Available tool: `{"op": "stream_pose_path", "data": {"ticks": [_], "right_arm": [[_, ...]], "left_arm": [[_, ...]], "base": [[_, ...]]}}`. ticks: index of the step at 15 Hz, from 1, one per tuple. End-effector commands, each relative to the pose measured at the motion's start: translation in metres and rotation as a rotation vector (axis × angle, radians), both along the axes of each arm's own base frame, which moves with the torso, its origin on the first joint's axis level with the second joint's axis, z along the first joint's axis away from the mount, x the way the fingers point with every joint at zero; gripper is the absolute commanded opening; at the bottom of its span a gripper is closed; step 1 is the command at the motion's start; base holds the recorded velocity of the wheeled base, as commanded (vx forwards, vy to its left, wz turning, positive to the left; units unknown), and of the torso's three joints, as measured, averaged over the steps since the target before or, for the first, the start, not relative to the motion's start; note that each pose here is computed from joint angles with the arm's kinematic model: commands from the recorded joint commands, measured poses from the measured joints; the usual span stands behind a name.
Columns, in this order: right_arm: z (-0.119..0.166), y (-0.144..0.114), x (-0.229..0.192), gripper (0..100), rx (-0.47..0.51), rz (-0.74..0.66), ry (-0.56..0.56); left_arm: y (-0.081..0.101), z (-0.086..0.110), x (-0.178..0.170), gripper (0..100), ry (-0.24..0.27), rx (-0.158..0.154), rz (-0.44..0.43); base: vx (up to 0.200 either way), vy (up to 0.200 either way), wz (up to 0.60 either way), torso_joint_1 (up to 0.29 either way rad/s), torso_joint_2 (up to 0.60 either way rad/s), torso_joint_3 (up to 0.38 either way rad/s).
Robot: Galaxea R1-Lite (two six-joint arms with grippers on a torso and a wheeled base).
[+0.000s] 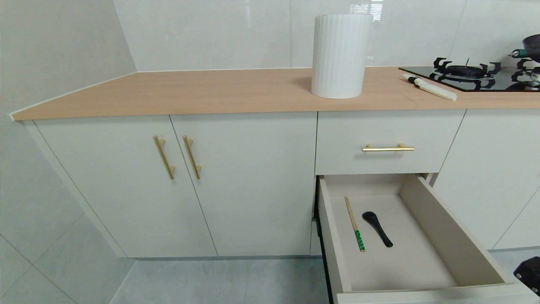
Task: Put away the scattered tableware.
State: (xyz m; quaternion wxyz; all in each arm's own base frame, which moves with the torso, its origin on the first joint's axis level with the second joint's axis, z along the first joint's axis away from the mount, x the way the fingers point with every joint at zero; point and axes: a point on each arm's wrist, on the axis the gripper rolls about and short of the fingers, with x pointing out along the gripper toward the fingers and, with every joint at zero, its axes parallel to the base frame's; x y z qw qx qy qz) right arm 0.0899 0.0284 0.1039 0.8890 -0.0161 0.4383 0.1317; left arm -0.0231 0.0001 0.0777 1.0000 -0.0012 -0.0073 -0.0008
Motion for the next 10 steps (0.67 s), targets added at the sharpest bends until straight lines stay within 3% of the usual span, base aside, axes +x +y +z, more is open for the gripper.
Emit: {"op": "stream_pose_path", "data": {"ticks": [1,3,5,10], "right_arm": [[-0.004,0.013,0.031,100,-0.007,0.037,0.121],[-0.009,0.020,0.053,100,-0.024,0.034,0.170],[-0.006,0.025,0.065,100,-0.023,0.040,0.151],[-0.012,0.030,0.076,100,-0.016,-0.011,0.177]], "left_arm": [[0.000,0.000,0.000,100,0.002,0.002,0.000],[0.000,0.000,0.000,100,0.001,-0.004,0.001],[0.000,0.000,0.000,100,0.002,-0.002,0.000],[0.000,0.000,0.000,100,0.002,-0.002,0.001]], "base": [[0.000,0.000,0.00,0.000,0.00,0.000],[0.000,0.000,0.00,0.000,0.00,0.000],[0.000,0.000,0.00,0.000,0.00,0.000],[0.000,0.000,0.00,0.000,0.00,0.000]]}}
